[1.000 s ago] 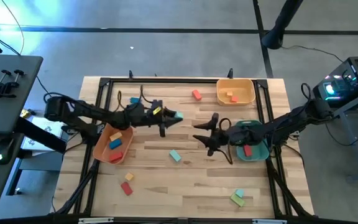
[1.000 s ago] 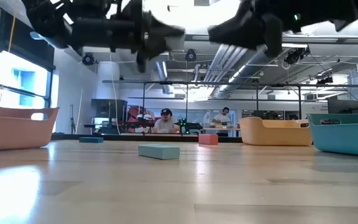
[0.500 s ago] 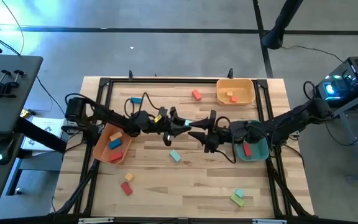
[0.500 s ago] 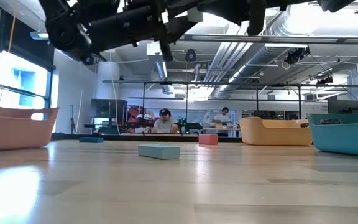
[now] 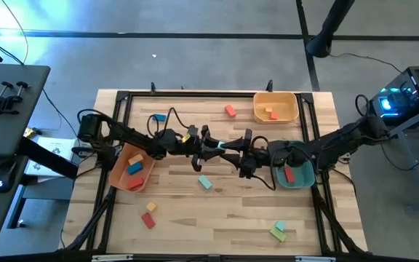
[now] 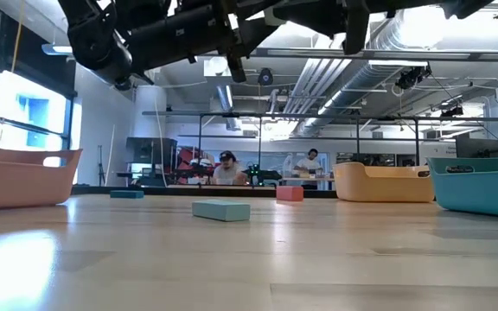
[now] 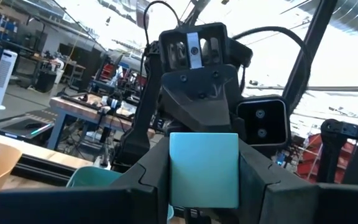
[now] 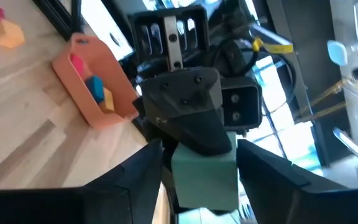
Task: Sort blocks by size
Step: Put the top light blue cube block into the yellow bin
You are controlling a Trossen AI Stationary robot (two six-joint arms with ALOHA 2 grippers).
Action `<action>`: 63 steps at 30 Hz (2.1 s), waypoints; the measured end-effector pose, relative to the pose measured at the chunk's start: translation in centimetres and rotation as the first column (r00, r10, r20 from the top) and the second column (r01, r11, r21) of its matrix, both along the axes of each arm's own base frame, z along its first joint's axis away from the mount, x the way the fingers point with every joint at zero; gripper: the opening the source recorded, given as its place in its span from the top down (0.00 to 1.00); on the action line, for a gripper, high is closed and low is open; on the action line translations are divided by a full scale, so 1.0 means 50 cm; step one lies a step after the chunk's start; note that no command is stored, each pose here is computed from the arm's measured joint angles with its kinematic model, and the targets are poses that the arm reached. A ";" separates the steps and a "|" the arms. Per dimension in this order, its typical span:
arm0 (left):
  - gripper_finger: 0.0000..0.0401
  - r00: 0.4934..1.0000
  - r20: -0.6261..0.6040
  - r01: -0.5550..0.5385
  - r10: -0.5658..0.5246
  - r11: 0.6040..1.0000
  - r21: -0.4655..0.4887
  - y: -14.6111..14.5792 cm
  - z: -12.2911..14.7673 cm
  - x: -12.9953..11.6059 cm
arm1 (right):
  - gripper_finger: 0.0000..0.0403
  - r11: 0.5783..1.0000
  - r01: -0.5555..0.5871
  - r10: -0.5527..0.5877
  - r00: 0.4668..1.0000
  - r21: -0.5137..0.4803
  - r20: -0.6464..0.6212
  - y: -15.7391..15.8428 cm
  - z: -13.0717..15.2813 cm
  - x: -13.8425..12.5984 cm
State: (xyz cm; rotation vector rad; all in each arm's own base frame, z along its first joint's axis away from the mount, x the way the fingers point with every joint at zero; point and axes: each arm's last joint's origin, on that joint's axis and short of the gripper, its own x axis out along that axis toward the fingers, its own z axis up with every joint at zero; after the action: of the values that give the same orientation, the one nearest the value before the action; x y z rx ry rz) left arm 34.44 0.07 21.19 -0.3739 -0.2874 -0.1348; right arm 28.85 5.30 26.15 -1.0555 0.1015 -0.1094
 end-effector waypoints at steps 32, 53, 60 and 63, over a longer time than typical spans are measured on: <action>0.44 0.993 -0.109 0.034 -0.040 0.998 -0.060 0.028 -0.017 0.004 | 0.67 0.909 0.224 -0.146 0.961 0.352 -0.236 -0.001 -0.060 -0.016; 0.43 0.989 -0.148 0.003 -0.011 0.998 -0.059 0.039 -0.026 0.005 | 0.67 0.325 0.775 -0.669 0.594 0.542 -0.447 -0.242 -0.082 -0.199; 0.43 0.989 -0.149 0.004 -0.012 0.998 -0.059 0.038 -0.026 0.005 | 0.66 0.208 0.722 -0.707 0.577 0.660 -0.408 -0.359 -0.098 -0.202; 0.43 0.989 -0.150 0.003 -0.012 0.998 -0.059 0.038 -0.027 0.005 | 0.66 0.136 0.741 -0.721 0.529 0.657 -0.448 -0.398 -0.123 -0.209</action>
State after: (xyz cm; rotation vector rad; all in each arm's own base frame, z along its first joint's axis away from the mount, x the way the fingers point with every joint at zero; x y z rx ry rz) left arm 34.69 1.98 19.85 -0.4413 -0.1408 -0.1054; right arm 18.41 -14.60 19.98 0.0542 0.6616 -0.9062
